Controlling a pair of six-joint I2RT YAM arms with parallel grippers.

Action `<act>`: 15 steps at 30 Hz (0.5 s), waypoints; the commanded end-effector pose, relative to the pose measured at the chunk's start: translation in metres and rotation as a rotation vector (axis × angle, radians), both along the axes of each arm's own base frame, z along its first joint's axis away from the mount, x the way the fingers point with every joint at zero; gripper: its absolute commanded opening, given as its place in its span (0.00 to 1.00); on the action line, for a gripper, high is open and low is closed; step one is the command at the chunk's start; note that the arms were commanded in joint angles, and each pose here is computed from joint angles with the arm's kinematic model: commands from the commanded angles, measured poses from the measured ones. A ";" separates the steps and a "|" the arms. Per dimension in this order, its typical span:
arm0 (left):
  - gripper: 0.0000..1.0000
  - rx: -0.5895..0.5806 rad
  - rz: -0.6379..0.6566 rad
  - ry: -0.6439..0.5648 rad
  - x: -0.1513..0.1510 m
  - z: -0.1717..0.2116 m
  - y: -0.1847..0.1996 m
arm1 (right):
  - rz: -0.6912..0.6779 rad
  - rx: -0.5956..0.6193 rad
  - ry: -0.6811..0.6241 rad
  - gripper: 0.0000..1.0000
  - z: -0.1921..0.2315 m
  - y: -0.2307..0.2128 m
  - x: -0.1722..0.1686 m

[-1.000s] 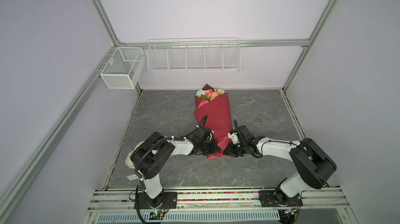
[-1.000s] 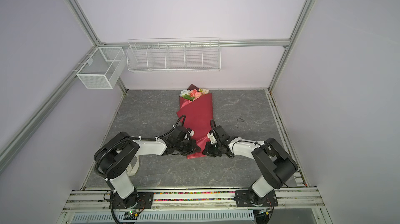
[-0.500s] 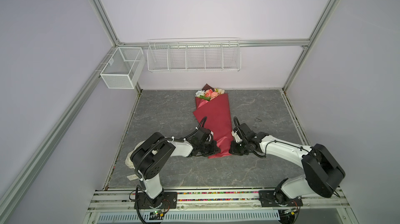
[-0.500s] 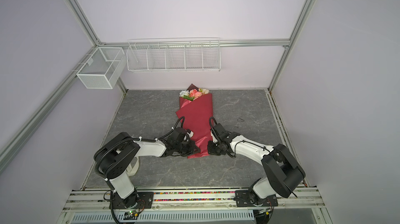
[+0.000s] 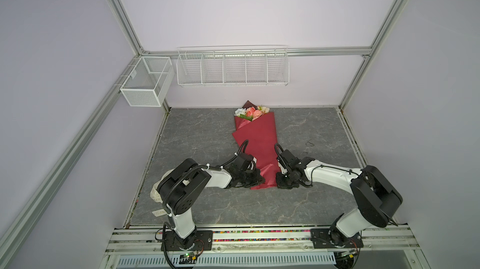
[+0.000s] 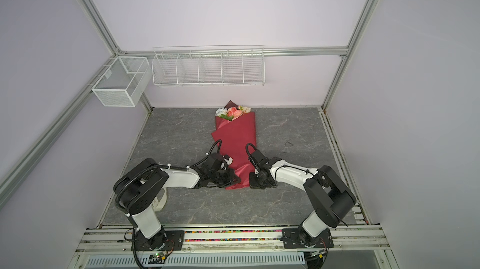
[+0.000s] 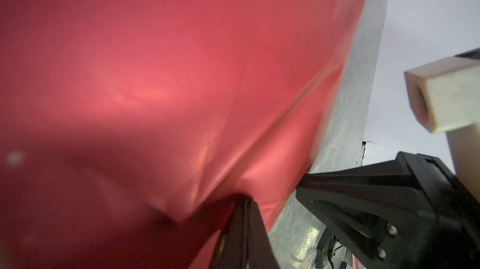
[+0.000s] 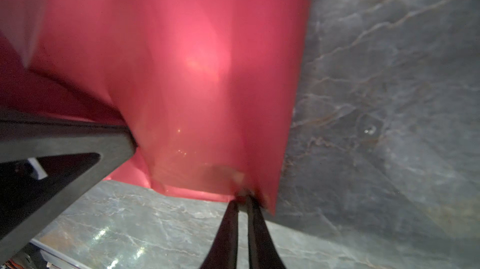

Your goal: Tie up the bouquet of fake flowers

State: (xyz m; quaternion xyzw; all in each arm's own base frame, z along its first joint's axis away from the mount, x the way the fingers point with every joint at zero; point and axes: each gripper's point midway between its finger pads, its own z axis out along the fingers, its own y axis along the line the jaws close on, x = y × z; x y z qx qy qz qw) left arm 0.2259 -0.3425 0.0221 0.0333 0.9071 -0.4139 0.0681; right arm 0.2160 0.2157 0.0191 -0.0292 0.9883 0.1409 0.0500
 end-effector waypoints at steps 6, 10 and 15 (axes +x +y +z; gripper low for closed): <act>0.00 0.104 0.014 0.047 -0.012 -0.031 0.019 | -0.054 0.095 -0.113 0.14 0.045 -0.009 0.028; 0.00 0.098 0.011 0.047 -0.012 -0.029 0.018 | -0.089 0.137 -0.129 0.11 0.048 -0.008 0.059; 0.00 0.099 0.007 0.045 -0.012 -0.028 0.018 | -0.076 0.148 -0.124 0.09 0.041 0.004 0.087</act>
